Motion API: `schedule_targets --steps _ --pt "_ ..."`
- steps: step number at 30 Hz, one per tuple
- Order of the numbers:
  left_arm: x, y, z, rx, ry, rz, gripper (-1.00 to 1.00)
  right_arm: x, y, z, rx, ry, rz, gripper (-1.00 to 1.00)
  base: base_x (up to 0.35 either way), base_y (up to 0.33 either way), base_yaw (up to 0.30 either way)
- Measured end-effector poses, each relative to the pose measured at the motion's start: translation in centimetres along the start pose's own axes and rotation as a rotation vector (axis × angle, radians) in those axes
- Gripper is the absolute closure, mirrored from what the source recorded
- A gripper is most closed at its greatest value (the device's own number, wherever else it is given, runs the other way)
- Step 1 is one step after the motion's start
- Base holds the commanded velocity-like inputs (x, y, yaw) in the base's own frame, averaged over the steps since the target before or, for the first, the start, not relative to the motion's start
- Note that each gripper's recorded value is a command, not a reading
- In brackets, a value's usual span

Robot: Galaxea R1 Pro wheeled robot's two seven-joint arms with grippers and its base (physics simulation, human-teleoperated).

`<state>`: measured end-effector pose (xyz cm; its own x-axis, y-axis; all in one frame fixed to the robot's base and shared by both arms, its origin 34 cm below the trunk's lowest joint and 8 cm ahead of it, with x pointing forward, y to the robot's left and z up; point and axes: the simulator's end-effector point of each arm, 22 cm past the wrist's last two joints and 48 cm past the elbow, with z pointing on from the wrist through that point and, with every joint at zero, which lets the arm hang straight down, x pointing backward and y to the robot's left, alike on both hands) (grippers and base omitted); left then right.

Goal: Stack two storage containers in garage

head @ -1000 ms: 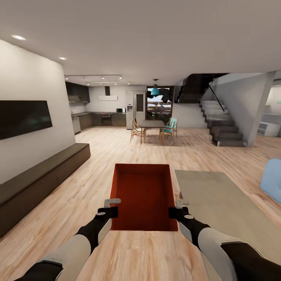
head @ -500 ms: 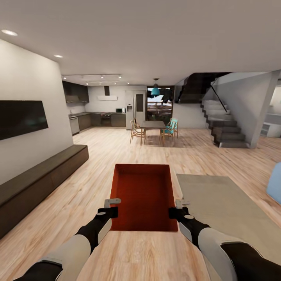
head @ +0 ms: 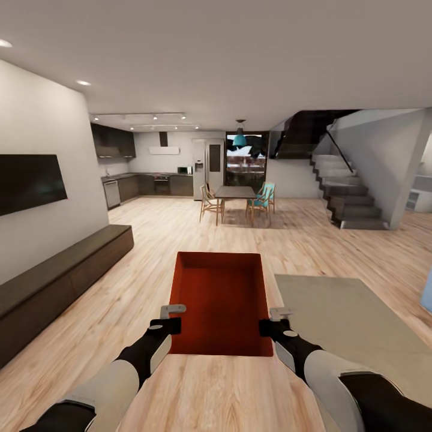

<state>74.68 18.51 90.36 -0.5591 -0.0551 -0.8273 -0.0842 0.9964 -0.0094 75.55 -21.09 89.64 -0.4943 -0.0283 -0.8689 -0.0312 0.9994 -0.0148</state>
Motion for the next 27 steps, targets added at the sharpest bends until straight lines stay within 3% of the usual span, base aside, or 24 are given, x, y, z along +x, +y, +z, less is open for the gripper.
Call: schedule_targets --steps 27 --pt "-0.17 -0.01 -0.04 0.0 0.004 0.007 1.0 0.13 0.01 -0.01 -0.002 0.004 0.008 1.0 0.321 0.0 0.0"
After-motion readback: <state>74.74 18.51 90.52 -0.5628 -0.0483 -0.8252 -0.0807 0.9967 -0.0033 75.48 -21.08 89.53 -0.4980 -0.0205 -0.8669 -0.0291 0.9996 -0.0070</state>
